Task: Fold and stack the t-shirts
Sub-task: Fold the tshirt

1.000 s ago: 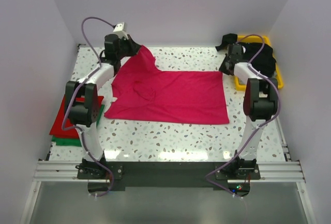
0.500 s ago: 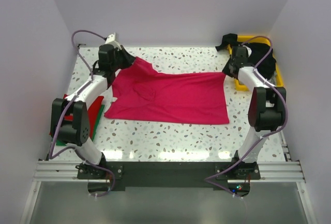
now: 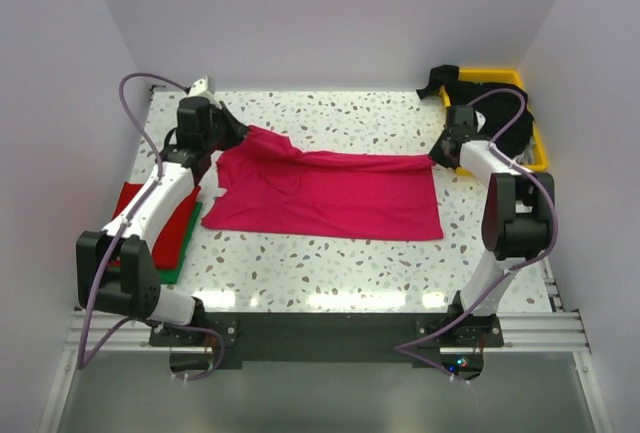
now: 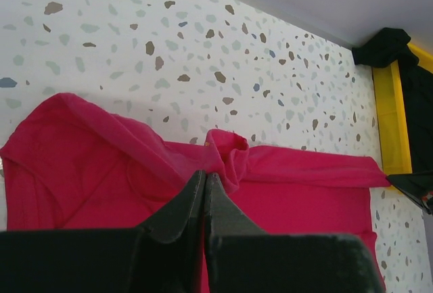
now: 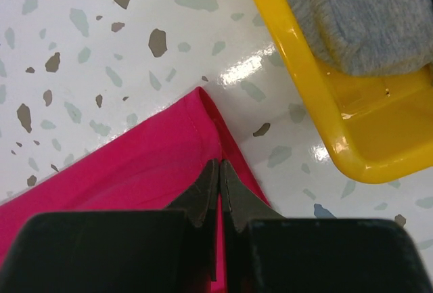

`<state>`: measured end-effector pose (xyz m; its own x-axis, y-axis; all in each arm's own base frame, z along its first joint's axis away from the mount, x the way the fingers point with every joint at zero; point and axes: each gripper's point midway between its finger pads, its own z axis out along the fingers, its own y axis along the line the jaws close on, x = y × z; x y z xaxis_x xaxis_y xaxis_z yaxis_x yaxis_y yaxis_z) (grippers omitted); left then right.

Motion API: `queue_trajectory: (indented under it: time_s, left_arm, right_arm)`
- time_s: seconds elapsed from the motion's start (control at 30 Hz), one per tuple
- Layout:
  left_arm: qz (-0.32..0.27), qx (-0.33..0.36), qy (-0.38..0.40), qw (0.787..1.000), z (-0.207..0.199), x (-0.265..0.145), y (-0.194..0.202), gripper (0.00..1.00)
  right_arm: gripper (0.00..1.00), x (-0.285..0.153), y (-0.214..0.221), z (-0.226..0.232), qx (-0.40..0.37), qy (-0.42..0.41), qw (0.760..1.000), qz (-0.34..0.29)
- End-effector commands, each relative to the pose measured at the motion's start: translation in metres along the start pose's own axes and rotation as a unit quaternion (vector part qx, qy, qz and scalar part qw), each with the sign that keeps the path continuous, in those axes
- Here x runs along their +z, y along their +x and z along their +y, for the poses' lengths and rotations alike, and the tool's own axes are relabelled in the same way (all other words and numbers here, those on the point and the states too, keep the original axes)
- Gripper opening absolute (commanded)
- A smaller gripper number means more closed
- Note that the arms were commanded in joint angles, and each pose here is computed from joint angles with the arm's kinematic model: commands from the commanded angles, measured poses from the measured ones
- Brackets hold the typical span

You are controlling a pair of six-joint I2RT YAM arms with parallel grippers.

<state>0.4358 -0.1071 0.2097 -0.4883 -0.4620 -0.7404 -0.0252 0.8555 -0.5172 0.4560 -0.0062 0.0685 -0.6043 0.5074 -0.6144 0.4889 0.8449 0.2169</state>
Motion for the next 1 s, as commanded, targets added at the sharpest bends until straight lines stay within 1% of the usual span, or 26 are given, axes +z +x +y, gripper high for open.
queue_trajectory:
  time_s: [0.0, 0.2, 0.4, 0.73, 0.97]
  left_arm:
    - [0.002, 0.01, -0.009, 1.0, 0.002, -0.017, 0.002, 0.0]
    - [0.009, 0.011, -0.019, 1.0, 0.01, -0.033, 0.014, 0.0]
    - [0.002, 0.006, -0.024, 1.0, 0.012, -0.047, 0.015, 0.0]
    - [0.0, 0.013, -0.03, 0.999, 0.018, -0.064, 0.018, 0.0]
    - [0.01, 0.013, -0.041, 0.999, 0.027, -0.069, 0.03, 0.0]
  right_arm:
    - [0.0, -0.014, -0.015, 0.0, 0.024, 0.001, 0.999, -0.029]
    - [0.0, -0.017, -0.003, -0.005, 0.046, 0.002, 0.999, -0.022]
    - [0.0, -0.019, 0.012, -0.01, 0.063, -0.003, 0.998, -0.013]
    - [0.0, -0.023, 0.02, -0.015, 0.078, 0.0, 0.997, -0.013]
    - [0.0, -0.036, 0.021, -0.017, 0.091, -0.008, 0.996, -0.023]
